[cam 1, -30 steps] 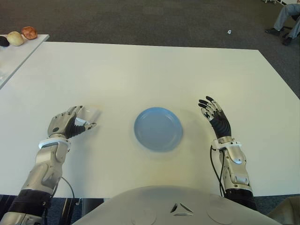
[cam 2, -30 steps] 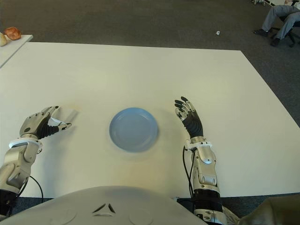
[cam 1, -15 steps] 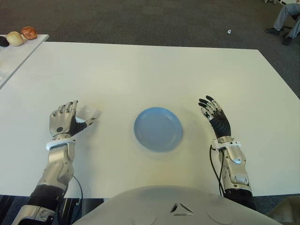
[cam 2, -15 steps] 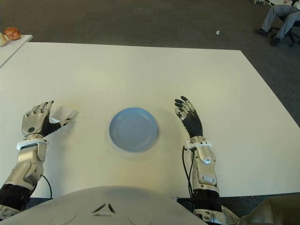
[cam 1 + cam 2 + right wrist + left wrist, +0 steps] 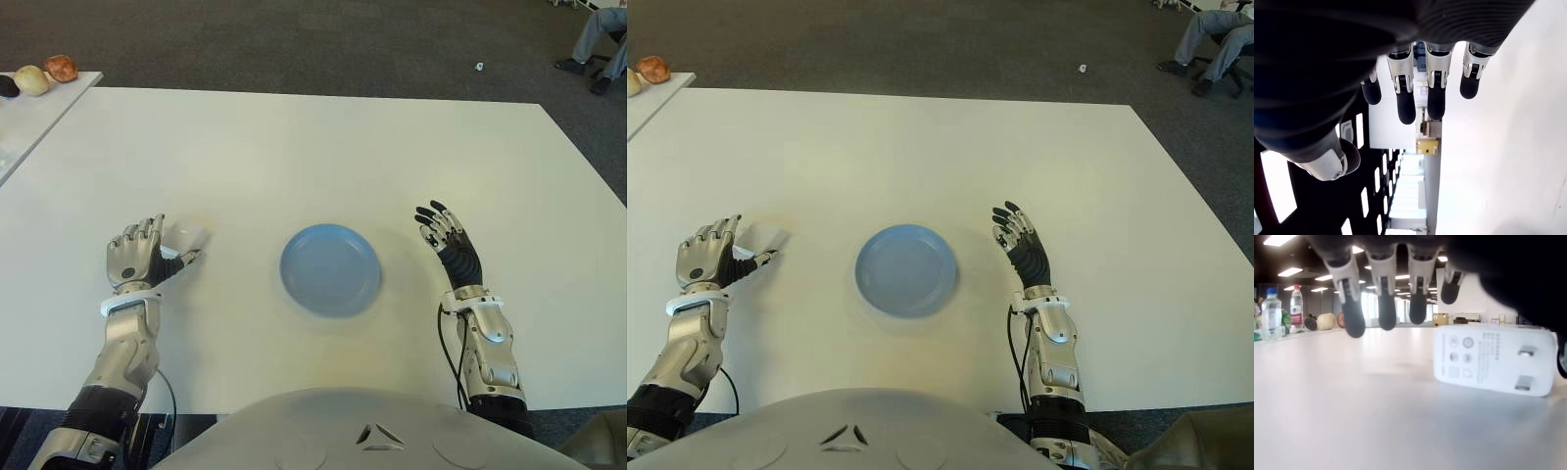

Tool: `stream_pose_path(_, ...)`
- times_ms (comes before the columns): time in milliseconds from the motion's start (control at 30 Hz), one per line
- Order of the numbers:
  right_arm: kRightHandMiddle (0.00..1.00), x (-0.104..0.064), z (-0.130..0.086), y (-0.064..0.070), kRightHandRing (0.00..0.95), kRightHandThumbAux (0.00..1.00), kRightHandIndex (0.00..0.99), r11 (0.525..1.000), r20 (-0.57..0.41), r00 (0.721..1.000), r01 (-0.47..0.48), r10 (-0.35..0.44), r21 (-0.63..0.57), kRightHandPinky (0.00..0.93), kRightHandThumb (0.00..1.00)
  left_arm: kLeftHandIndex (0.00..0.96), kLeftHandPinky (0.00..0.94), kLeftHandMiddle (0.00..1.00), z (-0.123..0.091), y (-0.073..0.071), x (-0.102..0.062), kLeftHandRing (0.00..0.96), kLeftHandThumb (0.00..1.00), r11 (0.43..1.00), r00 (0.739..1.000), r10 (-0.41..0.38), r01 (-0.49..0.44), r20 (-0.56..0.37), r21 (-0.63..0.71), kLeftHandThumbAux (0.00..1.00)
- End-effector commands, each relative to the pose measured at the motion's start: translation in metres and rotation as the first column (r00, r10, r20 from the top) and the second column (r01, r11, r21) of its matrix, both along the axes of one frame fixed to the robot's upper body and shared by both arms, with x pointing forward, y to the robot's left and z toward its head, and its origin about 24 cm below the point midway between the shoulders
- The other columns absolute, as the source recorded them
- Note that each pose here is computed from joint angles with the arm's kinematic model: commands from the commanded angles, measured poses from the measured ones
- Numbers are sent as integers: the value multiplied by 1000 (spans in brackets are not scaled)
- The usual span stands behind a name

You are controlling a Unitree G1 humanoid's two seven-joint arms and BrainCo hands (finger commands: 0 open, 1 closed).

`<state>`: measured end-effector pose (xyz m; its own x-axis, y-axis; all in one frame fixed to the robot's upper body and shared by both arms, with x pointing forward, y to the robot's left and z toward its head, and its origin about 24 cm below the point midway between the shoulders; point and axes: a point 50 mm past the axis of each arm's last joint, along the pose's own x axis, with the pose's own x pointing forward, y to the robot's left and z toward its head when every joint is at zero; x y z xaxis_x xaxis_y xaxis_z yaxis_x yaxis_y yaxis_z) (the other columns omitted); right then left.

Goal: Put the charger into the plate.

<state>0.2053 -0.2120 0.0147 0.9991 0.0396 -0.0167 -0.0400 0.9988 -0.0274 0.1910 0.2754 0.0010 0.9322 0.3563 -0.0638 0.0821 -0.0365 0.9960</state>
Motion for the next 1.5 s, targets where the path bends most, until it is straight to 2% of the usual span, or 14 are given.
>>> stream_pose_path(33,207,-4,-5,-1,154,595,104,1000,-19,1000,15,-15,15,78,12,99,262,168,0,-4,2,197,209,1000,1000,-18,18,-22,-16,306)
stream_pose_path(667,208,-5,-6,-2,157,583,108,1000,-23,1000,15,-15,11,87,7,94,250,173,1,-5,2,189,208,998,998,-30,27,-63,-48,316)
stream_pose_path(1033,212,-6,-6,-4,161,598,102,1000,-23,1000,15,-15,6,79,9,98,317,189,0,-10,2,230,228,997,996,-40,34,-85,-64,307)
stream_pose_path(1167,212,-6,-6,-4,160,601,102,1000,-22,1000,13,-13,7,78,11,96,403,228,-1,-13,1,297,230,997,995,-46,39,-89,-71,303)
stream_pose_path(1267,211,-6,-6,-4,159,602,104,1000,-22,1000,12,-12,7,80,12,96,428,243,-2,-14,1,322,238,996,995,-45,37,-91,-81,303)
stream_pose_path(1500,209,-6,-6,-6,155,595,105,1000,-22,1000,11,-11,8,74,11,93,401,228,-3,-17,1,305,248,995,993,-42,32,-109,-97,303)
